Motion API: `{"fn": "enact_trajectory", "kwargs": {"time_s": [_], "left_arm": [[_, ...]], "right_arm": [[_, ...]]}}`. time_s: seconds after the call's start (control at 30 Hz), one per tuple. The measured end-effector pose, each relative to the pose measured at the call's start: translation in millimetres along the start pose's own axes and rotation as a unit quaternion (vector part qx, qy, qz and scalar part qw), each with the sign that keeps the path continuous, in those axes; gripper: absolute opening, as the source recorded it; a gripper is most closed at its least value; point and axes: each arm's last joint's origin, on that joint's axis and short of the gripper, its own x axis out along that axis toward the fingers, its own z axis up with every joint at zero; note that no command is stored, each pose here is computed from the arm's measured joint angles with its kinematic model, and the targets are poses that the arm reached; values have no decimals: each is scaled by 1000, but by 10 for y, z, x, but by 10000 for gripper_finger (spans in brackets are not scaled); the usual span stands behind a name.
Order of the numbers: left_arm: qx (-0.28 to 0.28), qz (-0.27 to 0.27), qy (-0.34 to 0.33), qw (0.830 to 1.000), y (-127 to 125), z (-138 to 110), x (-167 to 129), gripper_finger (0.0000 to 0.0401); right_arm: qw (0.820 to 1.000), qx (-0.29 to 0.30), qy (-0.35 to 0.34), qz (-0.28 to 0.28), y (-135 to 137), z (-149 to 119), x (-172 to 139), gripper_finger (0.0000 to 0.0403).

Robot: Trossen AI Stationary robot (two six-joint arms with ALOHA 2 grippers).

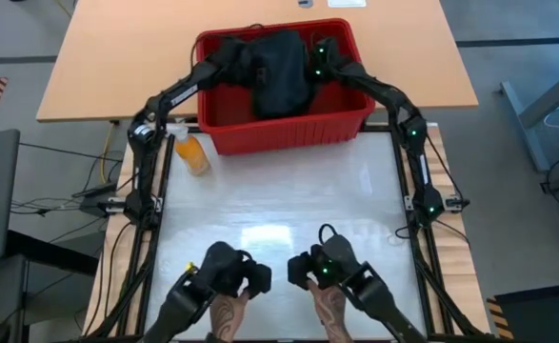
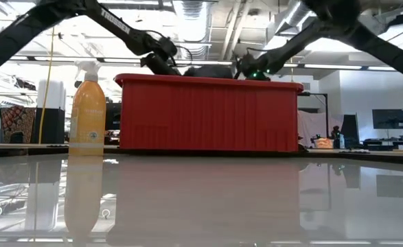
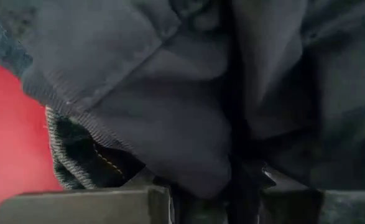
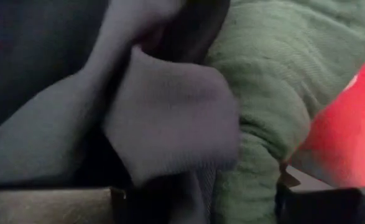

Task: Fold laundry
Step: Put the stacked clothes into the red laundry bin

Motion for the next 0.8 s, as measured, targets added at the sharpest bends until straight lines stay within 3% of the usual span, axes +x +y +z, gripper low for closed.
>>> {"fn": "enact_trajectory", "kwargs": {"time_s": [0.1,0.3,0.43,0.57,0.67,0.8], "left_arm": [[30,44,26,998,30,-14,62,77],[82,129,54,987,128,-88,100,172],[118,197,57,972,154,-102,44,218],[131,226,52,964,157,-63,-52,236],[134,244,42,960,139,-30,-127,238],[149,266,12,952,70,59,-286,239]], "right_arm": [[1000,-8,13,-21,-64,-63,68,179],[992,-68,28,-98,-122,-133,60,179],[990,-63,37,-123,-191,-110,-6,268],[986,-39,51,-155,-306,-77,-96,352],[979,-33,43,-195,-388,-50,-148,376],[976,-49,2,-212,-299,96,-331,376]]}}
